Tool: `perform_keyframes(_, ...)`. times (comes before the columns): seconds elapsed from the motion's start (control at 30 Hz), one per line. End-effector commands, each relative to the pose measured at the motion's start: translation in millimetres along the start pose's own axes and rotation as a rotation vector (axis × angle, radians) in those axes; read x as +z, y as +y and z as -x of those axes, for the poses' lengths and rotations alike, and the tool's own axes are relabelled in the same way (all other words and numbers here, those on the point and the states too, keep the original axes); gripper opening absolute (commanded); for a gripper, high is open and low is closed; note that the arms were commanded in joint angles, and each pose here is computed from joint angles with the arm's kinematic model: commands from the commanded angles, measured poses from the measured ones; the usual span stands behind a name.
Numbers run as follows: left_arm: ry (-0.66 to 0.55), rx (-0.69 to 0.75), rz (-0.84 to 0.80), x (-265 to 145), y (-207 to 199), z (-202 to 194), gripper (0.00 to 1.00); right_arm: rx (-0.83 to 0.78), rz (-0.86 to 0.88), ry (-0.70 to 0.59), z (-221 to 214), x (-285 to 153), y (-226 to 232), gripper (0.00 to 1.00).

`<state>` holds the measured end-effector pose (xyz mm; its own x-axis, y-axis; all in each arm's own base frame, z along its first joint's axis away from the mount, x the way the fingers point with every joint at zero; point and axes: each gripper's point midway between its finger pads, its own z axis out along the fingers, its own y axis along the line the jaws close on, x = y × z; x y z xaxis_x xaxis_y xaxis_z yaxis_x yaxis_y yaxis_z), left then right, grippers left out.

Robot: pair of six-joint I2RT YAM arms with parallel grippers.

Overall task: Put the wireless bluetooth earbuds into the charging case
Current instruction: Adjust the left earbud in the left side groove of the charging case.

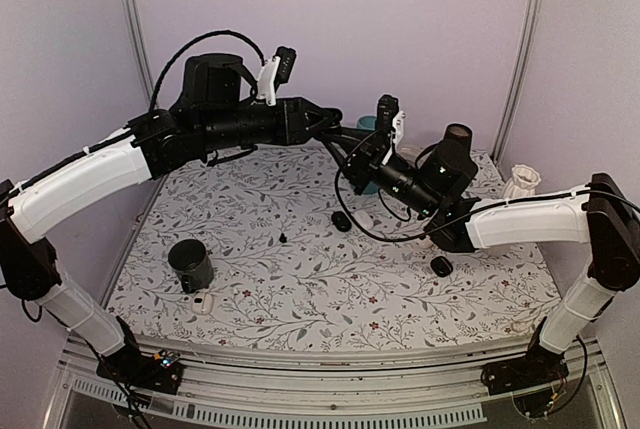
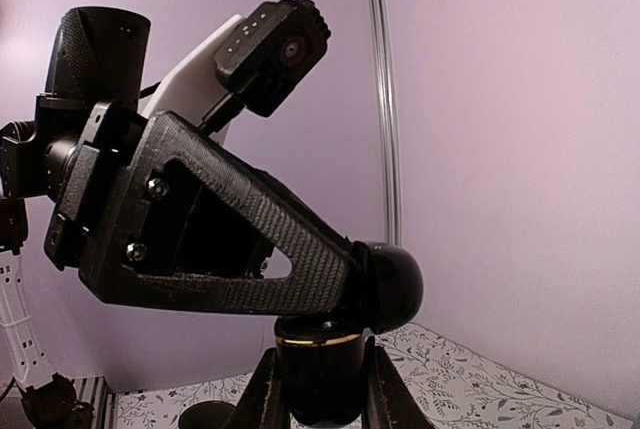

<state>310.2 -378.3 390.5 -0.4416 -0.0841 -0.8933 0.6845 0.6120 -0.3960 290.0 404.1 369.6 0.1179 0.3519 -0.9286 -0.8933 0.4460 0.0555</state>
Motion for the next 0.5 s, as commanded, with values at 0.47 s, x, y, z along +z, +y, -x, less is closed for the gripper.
perform_keyframes(0.47,-0.027,-0.02,-0.028,-0.5,-9.3,5.0,0.35,-0.018,0.001,-0.031,4.5,-0.4,3.9,0.03)
